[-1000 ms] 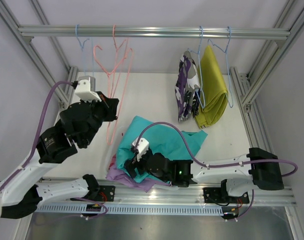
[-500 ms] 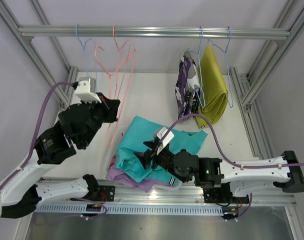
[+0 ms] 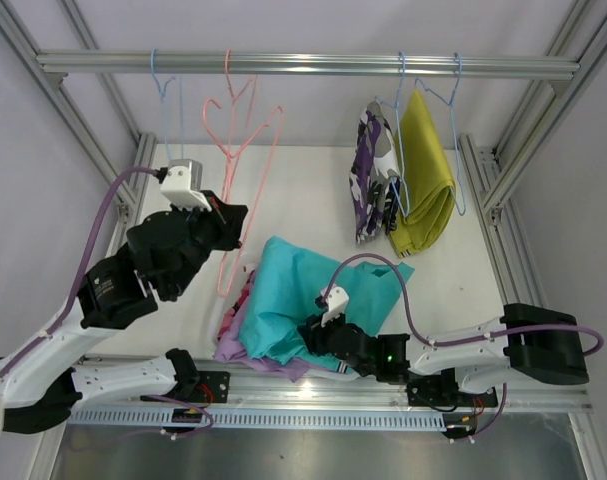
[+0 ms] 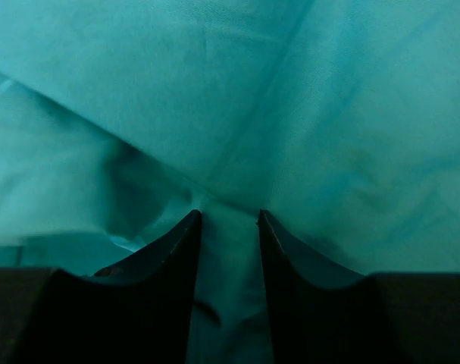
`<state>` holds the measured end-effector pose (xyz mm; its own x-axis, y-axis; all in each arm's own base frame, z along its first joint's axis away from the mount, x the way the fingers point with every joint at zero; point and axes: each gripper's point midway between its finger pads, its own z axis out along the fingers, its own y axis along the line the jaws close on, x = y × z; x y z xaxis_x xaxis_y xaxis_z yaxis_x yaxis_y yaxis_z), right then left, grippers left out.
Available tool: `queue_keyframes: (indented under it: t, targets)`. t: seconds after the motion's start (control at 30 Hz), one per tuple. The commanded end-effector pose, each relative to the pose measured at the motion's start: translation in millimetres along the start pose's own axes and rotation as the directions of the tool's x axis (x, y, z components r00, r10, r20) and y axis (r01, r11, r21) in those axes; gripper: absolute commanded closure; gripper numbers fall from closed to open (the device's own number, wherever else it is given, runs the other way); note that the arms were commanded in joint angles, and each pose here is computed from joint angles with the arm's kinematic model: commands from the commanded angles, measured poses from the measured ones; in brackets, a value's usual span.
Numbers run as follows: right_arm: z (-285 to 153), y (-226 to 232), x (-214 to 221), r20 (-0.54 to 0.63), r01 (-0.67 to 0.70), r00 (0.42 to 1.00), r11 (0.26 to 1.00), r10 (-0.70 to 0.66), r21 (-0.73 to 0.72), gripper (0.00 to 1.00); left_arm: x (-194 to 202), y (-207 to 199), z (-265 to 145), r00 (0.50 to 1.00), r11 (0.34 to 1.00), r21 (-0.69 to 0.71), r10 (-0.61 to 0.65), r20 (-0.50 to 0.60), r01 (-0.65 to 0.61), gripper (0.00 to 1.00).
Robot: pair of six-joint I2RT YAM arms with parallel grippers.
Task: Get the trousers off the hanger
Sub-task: Place the trousers in the bin.
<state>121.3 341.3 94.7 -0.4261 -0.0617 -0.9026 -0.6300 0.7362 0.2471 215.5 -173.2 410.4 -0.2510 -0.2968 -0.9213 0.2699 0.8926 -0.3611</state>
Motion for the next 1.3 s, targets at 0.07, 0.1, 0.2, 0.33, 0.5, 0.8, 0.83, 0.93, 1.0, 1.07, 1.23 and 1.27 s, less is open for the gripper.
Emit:
queue_keyframes:
  t: [0.07,0.1,0.2,0.33,0.5,0.8,0.83,0.93,1.0,1.07,1.23,1.27]
  targets:
    - [-15,12,3,-0.03,-0.046,0.998,0.999,0.046,0.015,0.57,1,-10,-2,0.999,0.998,0.042,-0.037,0.002,0.037,0.99]
    - [-19,16,-15,-0.001,-0.053,0.999,0.999,0.053,0.007,0.57,1,-11,-2,0.999,0.998,0.047,-0.037,0.001,0.037,0.99]
    - [-32,27,-64,0.064,-0.034,0.997,0.999,0.034,-0.003,0.53,0,-15,-5,0.999,0.998,0.06,-0.034,-0.002,0.034,0.99]
    - [-52,43,-123,0.157,-0.015,0.987,0.999,0.02,-0.033,0.51,-4,-14,-9,1.0,0.998,0.058,-0.024,0.003,0.024,1.0]
    - [-59,57,-172,0.265,0.026,0.964,0.998,-0.01,-0.057,0.51,-9,-14,-13,1.0,0.997,0.069,-0.026,0.011,0.025,0.99]
    - [14,85,-115,0.172,0.024,0.985,0.989,0.002,-0.148,0.53,-10,-12,-12,1.0,0.998,0.056,-0.017,0.019,0.016,0.99]
    - [23,84,-90,0.123,-0.007,0.992,0.989,0.026,-0.15,0.53,-9,-13,-11,1.0,0.998,0.056,-0.016,0.018,0.015,0.99]
    - [45,83,-10,-0.025,-0.038,0.999,0.99,0.035,-0.139,0.57,-2,-14,-9,1.0,0.998,0.06,-0.006,0.002,0.005,0.99]
    - [47,80,22,-0.076,-0.024,0.997,0.993,0.015,-0.12,0.59,3,-13,-7,1.0,0.998,0.057,0.002,-0.004,-0.002,0.99]
    - [40,78,25,-0.082,-0.021,0.997,0.994,0.012,-0.109,0.58,5,-12,-7,1.0,0.999,0.053,0.007,-0.008,-0.007,1.0]
    - [8,85,-53,0.05,-0.01,0.999,0.994,0.015,-0.108,0.53,2,-13,-10,1.0,0.998,0.061,0.004,-0.006,-0.004,0.99]
    - [2,83,-63,0.053,0.013,0.999,0.995,-0.008,-0.098,0.51,3,-13,-10,1.0,0.998,0.062,0.005,-0.007,-0.005,1.0]
